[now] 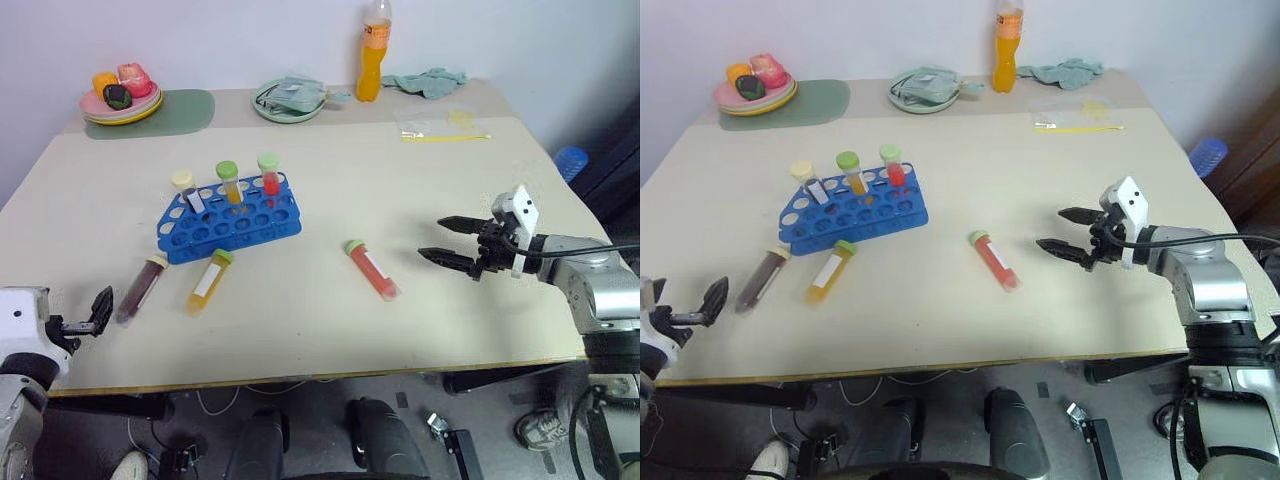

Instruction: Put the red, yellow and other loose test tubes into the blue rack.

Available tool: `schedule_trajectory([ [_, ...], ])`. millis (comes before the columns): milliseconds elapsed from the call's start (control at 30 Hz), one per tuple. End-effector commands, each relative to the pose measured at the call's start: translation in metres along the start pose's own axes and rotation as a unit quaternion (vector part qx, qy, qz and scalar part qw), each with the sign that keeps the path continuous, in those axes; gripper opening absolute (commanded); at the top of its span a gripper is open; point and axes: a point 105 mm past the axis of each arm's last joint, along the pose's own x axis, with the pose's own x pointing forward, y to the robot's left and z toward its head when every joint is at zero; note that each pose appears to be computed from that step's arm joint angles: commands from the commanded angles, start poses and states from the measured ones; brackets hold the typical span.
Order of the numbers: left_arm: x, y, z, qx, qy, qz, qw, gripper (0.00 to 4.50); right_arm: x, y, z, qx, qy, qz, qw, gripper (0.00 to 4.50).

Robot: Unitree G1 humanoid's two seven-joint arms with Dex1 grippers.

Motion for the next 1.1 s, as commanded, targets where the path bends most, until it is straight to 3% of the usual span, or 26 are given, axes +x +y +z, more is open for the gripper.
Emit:
schedule_trajectory([
  [33,-0.003,0.001,0.011,0.011,-0.02,0.01,1.0,4.47,0.001,0.0,0.008,-0.013,-0.007,0.002,1.0,4.5],
  [300,0.003,-0.014,0.021,0.017,-0.039,-0.022,0.999,4.47,0.01,-0.007,0.014,-0.014,-0.004,-0.041,0.999,4.5],
  [500,0.006,-0.106,0.044,-0.006,-0.087,-0.222,0.971,4.47,0.021,0.009,0.023,-0.023,0.052,-0.042,0.998,4.5],
  [700,-0.003,-0.18,0.043,0.02,-0.093,-0.375,0.922,4.47,0.035,0.037,0.043,0.052,0.114,-0.038,0.991,4.5],
  [900,-0.013,-0.229,0.033,0.054,-0.098,-0.474,0.874,4.47,0.059,0.064,0.049,0.107,0.193,-0.052,0.974,4.5],
  [1100,-0.016,-0.24,0.022,0.07,-0.097,-0.491,0.863,4.47,0.081,0.069,0.039,0.12,0.237,-0.059,0.962,4.5],
])
